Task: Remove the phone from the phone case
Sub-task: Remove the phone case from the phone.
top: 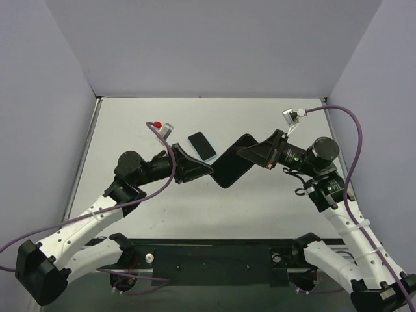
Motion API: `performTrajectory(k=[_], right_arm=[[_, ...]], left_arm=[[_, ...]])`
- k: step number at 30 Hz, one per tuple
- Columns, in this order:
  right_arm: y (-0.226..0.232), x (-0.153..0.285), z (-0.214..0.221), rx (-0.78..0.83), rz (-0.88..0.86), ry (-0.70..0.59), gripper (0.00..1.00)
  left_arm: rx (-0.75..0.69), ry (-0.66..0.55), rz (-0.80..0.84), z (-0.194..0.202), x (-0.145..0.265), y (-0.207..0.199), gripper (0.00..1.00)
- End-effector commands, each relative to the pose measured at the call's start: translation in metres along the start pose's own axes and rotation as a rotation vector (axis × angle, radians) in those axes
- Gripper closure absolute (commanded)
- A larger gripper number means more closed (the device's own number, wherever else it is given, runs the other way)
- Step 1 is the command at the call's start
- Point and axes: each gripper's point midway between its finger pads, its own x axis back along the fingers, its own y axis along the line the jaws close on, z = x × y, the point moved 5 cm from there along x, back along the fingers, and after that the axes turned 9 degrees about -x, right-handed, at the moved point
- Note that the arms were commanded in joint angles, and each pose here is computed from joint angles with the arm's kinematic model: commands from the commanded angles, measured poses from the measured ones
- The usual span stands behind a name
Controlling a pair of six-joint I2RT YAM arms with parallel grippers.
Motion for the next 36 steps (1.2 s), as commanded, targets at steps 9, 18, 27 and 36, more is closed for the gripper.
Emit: performTrajectory(k=[9,18,27,36], right_arm=[[0.085,0.006,-0.011,-0.013,-0.435,0.005,1.00],[0.129,0.004,0.005,-0.184,-0.561,0.097,1.00],[0.133,-0.003,0.004,-0.316,-0.613,0.133,1.00],[0.068,-0.008,-0.028,-0.154,-0.220,-0.127,1.00]], left_arm=[[-0.336,-0.077,0.625,-0.012,0.027,-0.087,1.00],[-0.600,0.014,0.555,-0.012,0.004,-0.064,1.00],[-0.636,-0.025,0.469,-0.024,-0.016,-0.031,1.00],[-0.460,-0.116,0.234,-0.012,0.007,-0.018,0.59]])
